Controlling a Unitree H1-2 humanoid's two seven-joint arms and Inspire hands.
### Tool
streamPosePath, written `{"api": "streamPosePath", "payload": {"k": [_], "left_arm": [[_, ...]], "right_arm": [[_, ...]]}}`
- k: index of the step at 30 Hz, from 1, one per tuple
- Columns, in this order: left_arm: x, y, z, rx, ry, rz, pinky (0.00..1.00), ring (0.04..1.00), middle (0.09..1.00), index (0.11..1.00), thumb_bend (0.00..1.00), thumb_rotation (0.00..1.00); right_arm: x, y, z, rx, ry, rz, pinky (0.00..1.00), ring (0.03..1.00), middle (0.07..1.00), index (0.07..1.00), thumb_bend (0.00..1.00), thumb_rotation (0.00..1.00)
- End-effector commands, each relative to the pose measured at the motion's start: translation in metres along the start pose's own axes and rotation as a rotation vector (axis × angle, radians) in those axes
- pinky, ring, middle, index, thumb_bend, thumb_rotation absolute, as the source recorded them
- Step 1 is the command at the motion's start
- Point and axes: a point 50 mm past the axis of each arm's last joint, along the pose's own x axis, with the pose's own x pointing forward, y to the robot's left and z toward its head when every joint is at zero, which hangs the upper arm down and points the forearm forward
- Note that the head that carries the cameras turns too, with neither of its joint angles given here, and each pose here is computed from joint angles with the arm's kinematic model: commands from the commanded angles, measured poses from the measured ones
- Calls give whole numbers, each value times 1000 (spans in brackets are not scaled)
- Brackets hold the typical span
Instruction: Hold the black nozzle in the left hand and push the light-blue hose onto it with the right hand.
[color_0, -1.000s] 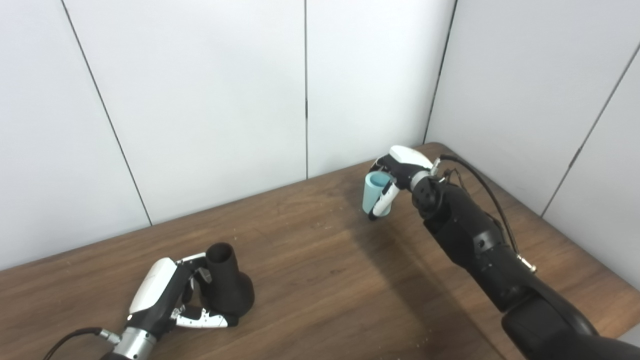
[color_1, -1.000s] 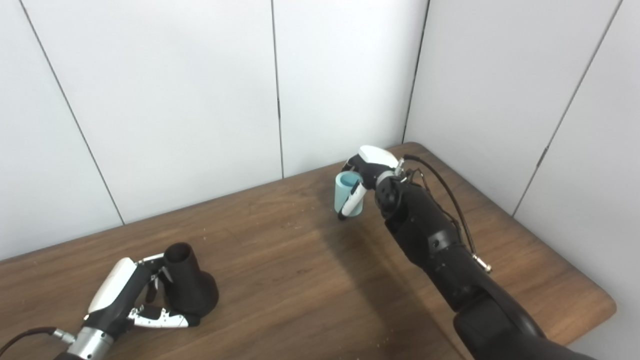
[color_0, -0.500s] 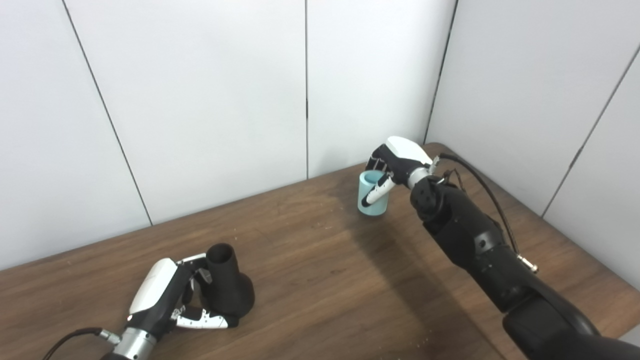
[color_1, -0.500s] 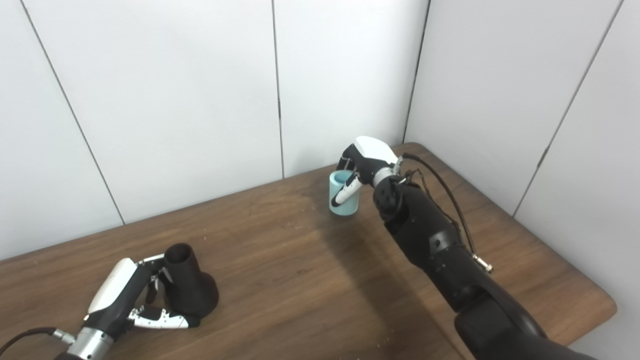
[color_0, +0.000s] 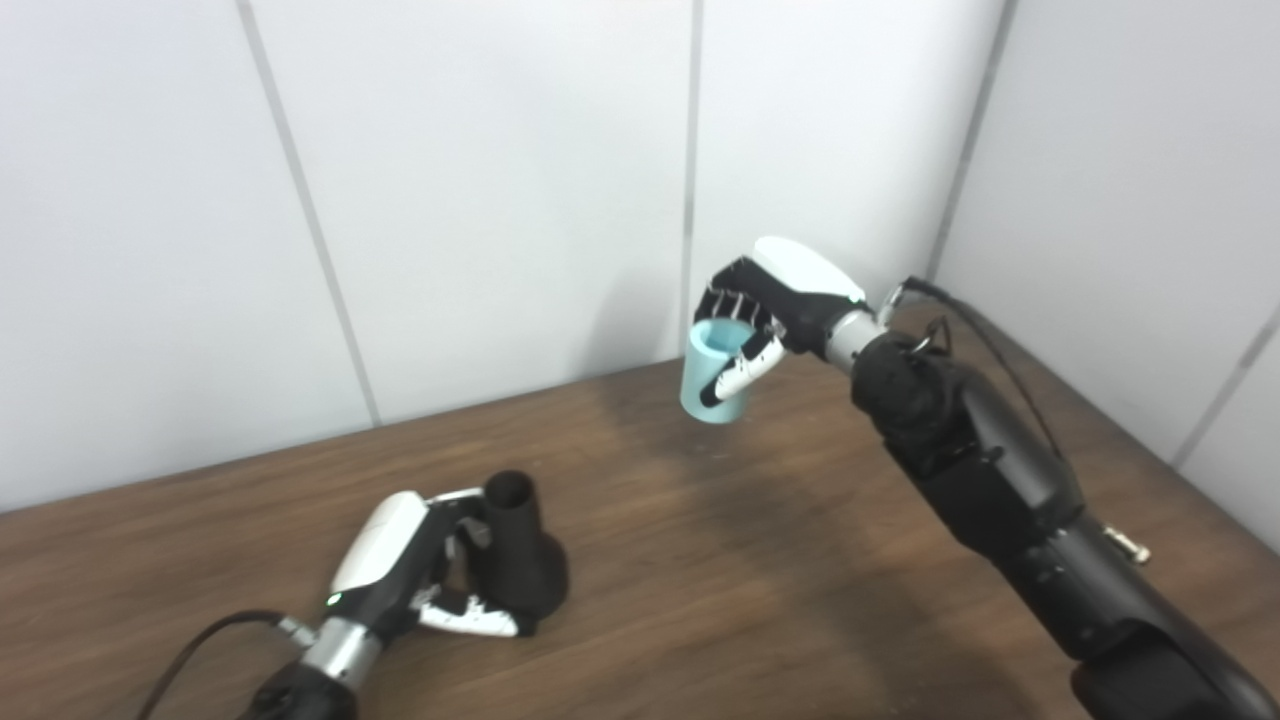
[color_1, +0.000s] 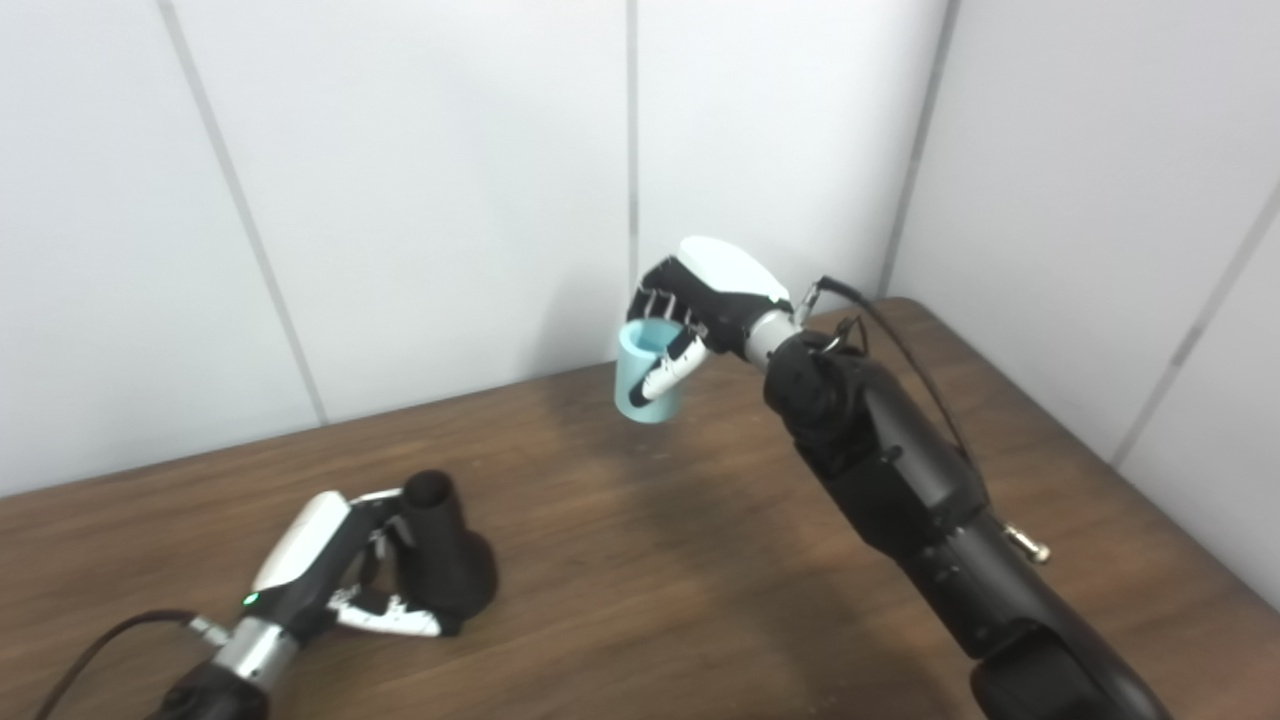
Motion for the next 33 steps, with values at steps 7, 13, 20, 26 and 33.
{"api": "streamPosePath", "payload": {"k": [7, 13, 20, 26, 33], "left_arm": [[-22, -60, -8, 32, 145, -227, 354, 400, 483, 491, 525, 0], [-14, -65, 0, 31, 175, -233, 342, 400, 477, 495, 525, 0], [-7, -70, 9, 23, 184, -240, 340, 411, 470, 500, 525, 0], [-5, -70, 14, 15, 177, -236, 413, 423, 475, 497, 524, 0], [-6, -69, 15, 25, 176, -236, 360, 401, 455, 507, 524, 0]], "right_arm": [[4, -41, 64, -14, -216, -41, 394, 458, 476, 483, 521, 0], [3, -45, 86, -40, -304, -30, 400, 451, 478, 484, 521, 0], [2, -45, 94, -3, -355, -29, 389, 434, 501, 474, 520, 0], [2, -36, 97, 29, -364, -5, 371, 432, 498, 480, 519, 0], [-1, -24, 99, 37, -356, 44, 528, 439, 489, 483, 520, 0]]}}
